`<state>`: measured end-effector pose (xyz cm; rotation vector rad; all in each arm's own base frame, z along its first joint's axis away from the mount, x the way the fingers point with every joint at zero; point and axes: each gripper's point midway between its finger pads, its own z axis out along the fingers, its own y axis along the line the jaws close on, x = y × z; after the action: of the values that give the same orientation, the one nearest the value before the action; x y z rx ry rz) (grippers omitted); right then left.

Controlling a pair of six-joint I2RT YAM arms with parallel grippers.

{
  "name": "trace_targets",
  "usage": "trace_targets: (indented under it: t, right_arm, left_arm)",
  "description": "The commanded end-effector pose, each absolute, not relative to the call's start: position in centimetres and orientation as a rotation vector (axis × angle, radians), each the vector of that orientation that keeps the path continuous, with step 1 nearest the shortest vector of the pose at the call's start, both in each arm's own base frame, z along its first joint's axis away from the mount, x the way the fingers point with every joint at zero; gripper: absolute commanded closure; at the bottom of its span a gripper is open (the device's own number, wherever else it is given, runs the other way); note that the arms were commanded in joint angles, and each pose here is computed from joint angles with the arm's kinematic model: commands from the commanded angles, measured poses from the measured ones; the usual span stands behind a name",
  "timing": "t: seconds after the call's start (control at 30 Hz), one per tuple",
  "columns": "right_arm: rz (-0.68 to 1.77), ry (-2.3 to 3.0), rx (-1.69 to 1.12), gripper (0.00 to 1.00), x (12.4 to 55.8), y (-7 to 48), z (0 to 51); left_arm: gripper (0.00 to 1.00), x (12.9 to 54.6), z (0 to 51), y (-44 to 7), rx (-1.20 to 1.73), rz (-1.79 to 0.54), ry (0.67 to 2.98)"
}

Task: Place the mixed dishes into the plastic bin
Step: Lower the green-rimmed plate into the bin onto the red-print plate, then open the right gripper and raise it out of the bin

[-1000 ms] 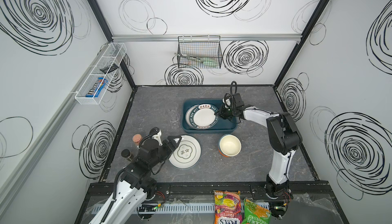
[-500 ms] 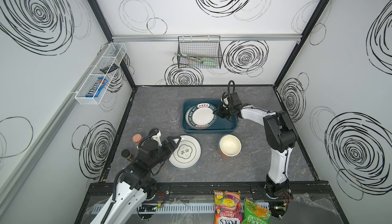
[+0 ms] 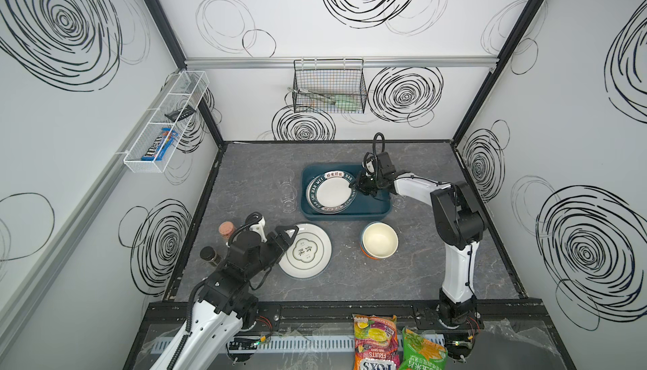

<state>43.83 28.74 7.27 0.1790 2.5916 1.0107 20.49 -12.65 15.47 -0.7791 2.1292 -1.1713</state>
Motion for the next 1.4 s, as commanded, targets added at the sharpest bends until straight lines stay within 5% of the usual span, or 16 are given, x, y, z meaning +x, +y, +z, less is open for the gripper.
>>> trace_targets:
  t: [0.0,0.8,1.37]
  right_arm:
    - [0.970,2.598,0.170,0.76,44.1,28.9,7.3]
    - [0.715,2.652,0.104,0.66,44.1,27.9,6.0]
    - [0.683,2.565,0.041,0.61,42.9,26.8,11.3]
  left_arm:
    - [0.22,20.7,15.5,-12.6,-0.787,-1.184,2.115]
    - [0.22,20.6,14.9,-12.6,-0.806,-1.187,2.121]
    - [0.23,19.9,13.8,-11.3,-0.828,-1.051,2.196]
